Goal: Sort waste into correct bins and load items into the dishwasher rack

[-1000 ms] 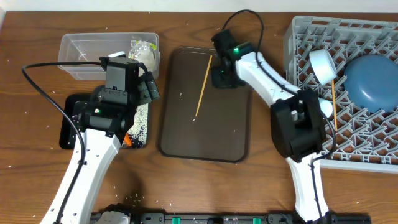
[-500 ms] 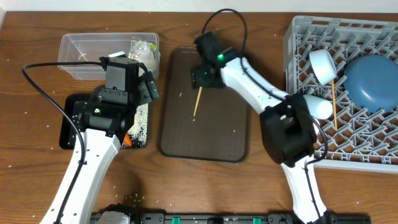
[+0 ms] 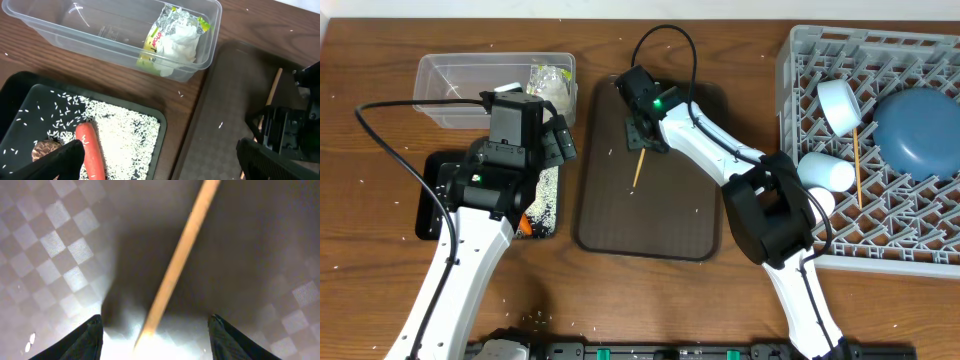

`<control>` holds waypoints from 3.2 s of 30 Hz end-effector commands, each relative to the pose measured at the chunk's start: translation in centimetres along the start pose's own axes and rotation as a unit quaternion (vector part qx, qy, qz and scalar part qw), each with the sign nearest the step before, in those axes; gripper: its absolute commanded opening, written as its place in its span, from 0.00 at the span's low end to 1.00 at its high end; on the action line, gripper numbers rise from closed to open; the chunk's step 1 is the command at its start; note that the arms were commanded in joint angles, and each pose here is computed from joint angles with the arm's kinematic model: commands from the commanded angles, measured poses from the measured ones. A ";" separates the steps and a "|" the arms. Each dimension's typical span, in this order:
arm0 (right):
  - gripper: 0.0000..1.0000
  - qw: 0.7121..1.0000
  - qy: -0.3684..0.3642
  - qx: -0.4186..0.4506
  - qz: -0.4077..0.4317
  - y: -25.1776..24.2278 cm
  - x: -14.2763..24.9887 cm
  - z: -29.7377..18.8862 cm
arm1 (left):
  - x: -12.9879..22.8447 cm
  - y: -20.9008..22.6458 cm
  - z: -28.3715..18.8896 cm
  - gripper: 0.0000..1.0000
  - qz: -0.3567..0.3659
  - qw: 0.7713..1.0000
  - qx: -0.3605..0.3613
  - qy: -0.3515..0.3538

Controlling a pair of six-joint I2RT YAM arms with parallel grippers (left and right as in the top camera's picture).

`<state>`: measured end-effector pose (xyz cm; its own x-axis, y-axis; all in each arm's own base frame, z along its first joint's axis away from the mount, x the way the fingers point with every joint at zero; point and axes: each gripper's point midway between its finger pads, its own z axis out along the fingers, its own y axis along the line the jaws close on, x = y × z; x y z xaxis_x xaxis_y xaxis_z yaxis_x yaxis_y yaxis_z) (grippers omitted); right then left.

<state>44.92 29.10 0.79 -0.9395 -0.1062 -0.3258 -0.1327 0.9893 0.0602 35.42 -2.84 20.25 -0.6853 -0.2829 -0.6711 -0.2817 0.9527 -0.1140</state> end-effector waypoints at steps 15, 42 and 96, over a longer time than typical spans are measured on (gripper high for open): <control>0.43 0.992 0.124 0.028 0.004 -6.2 2.8 -1.7 | -0.6 0.2 -0.1 0.98 -0.007 1.000 -0.005 -0.006; 0.04 0.988 0.136 -0.009 -0.067 -8.1 2.5 2.0 | -0.6 0.2 -0.1 0.98 -0.007 1.000 -0.005 -0.006; 0.01 0.963 0.102 0.120 0.217 -38.2 7.9 -26.1 | -0.6 0.2 -0.1 0.98 -0.007 1.000 -0.005 -0.006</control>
<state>35.25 -11.25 20.57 -0.9353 0.3275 -0.1341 0.3368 0.9401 -0.0529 35.41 -2.84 20.24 -0.6857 -0.2825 -0.6709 -0.2814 0.9528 -0.1135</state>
